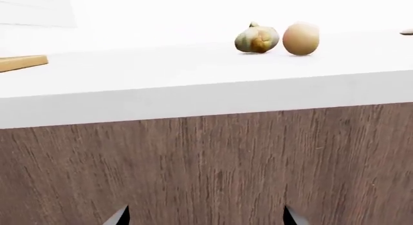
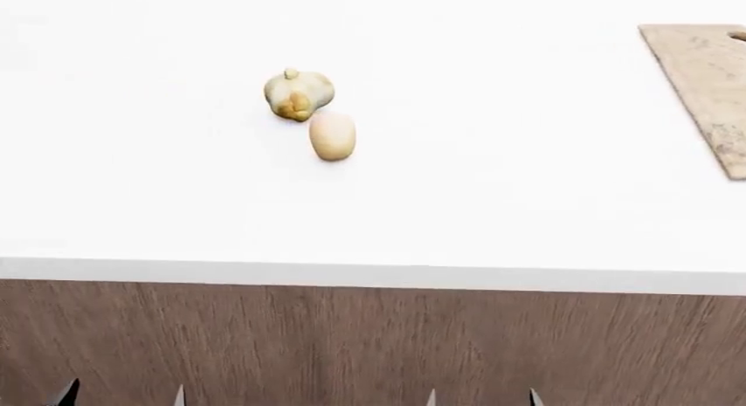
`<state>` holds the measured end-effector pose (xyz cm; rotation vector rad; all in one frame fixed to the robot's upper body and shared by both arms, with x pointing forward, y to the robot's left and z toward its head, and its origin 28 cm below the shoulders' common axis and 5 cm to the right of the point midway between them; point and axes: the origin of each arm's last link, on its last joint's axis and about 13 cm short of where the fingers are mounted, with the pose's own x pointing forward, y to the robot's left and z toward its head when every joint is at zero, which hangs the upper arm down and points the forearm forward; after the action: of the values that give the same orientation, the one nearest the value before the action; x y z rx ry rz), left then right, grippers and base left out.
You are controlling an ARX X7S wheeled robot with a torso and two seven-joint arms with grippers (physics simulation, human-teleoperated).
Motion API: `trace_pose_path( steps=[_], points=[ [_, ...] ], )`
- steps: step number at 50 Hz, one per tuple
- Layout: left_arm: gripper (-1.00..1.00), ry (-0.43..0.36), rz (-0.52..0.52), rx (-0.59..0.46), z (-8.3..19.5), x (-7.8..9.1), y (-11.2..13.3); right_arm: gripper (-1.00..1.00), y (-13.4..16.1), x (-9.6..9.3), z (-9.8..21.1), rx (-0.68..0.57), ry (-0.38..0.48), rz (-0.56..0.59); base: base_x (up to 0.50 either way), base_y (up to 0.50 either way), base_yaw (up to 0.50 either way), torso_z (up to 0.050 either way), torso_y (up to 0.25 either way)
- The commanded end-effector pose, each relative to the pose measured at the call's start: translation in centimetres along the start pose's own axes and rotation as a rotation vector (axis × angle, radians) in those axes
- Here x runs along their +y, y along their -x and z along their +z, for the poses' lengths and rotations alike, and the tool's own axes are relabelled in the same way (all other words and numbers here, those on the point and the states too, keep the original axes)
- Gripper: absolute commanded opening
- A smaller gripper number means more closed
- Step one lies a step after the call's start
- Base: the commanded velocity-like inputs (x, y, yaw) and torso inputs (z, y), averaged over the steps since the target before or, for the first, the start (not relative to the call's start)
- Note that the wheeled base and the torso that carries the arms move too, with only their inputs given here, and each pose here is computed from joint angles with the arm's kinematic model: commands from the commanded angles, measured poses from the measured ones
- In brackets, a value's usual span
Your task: Place the apricot and the ginger on separate cutting boards.
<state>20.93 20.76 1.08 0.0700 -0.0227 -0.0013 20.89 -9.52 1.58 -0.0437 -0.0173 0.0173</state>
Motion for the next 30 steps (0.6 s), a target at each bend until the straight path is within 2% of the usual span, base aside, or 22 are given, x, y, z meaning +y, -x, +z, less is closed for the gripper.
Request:
trace_pose_path(
  steps=[1, 30],
  points=[
    [1.00, 0.008, 0.024, -0.036, 0.15, 0.13, 0.11, 1.00, -0.04, -0.09, 0.05, -0.004, 0.012, -0.002, 0.00, 0.00, 0.00, 0.050, 0.000],
    [1.00, 0.004, -0.009, -0.051, 0.21, -0.04, 0.13, 1.00, 0.00, -0.05, 0.12, -0.005, 0.014, 0.000, 0.00, 0.00, 0.00, 0.050, 0.000]
  ],
)
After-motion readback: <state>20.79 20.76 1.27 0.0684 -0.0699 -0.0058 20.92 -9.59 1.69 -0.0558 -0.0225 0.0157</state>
